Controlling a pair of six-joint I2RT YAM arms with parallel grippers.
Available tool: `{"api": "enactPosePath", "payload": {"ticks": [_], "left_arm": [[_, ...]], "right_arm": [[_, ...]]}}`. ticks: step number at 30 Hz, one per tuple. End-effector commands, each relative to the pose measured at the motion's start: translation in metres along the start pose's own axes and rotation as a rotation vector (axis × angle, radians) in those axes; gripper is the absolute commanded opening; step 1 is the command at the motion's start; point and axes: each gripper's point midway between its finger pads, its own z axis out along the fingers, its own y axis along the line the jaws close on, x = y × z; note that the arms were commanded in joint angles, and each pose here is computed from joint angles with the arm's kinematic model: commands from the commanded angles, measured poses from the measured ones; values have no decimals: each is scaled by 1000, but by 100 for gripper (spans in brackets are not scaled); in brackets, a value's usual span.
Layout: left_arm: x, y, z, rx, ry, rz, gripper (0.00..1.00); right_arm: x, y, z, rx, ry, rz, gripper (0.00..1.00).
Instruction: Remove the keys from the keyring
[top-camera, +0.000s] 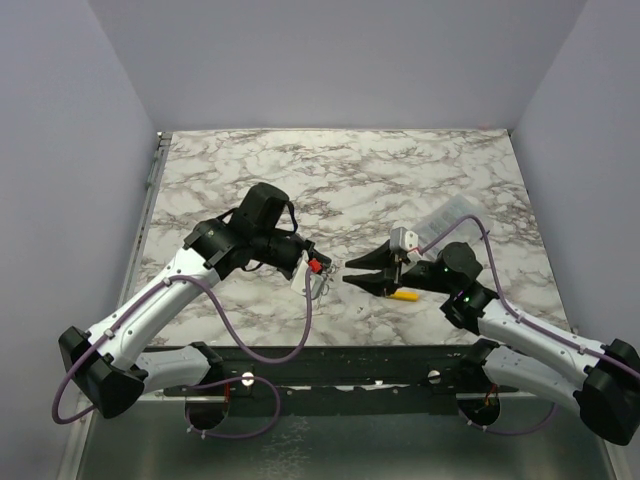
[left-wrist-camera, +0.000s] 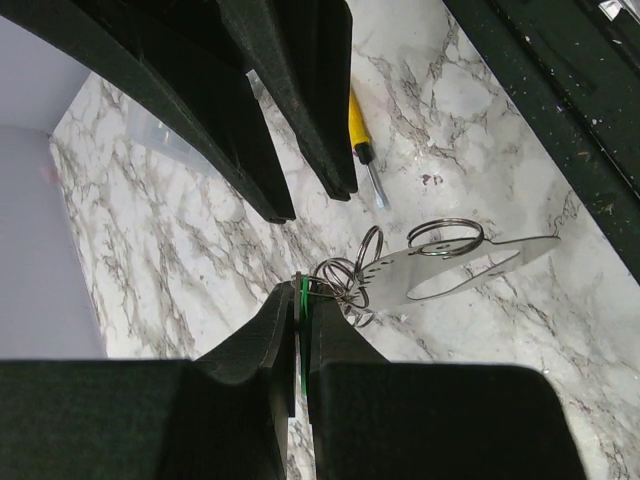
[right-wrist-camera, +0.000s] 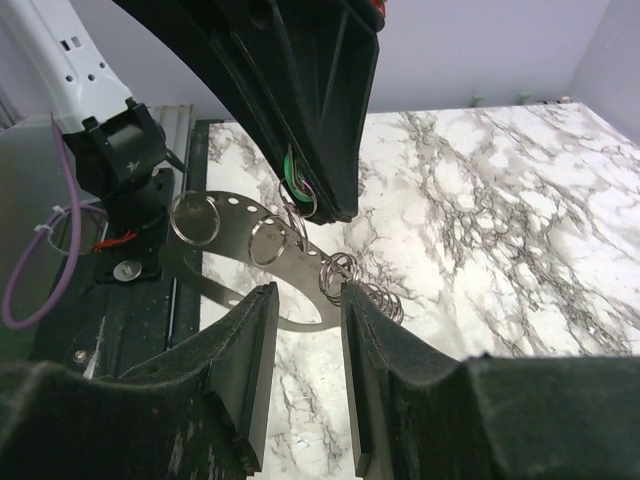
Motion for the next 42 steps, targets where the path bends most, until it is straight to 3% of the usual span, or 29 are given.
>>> {"api": "enactPosePath", "payload": {"ticks": [1,9,34,42], "left_arm": [[-16,6,-4,-20,-38,84,0],[-19,10,-4,-29,-43,93,0],[-26,17,-1,-54,-62,113,0],[-26,16,2,-46,-65,114,0]], "right_arm": [[-7,-8,1,31,-9,-32,40],[-8,-1,15,-43,-61,62,34],[-8,3,26,-117,-102,73,36],[-14,3,27,-115,-117,76,28]]}}
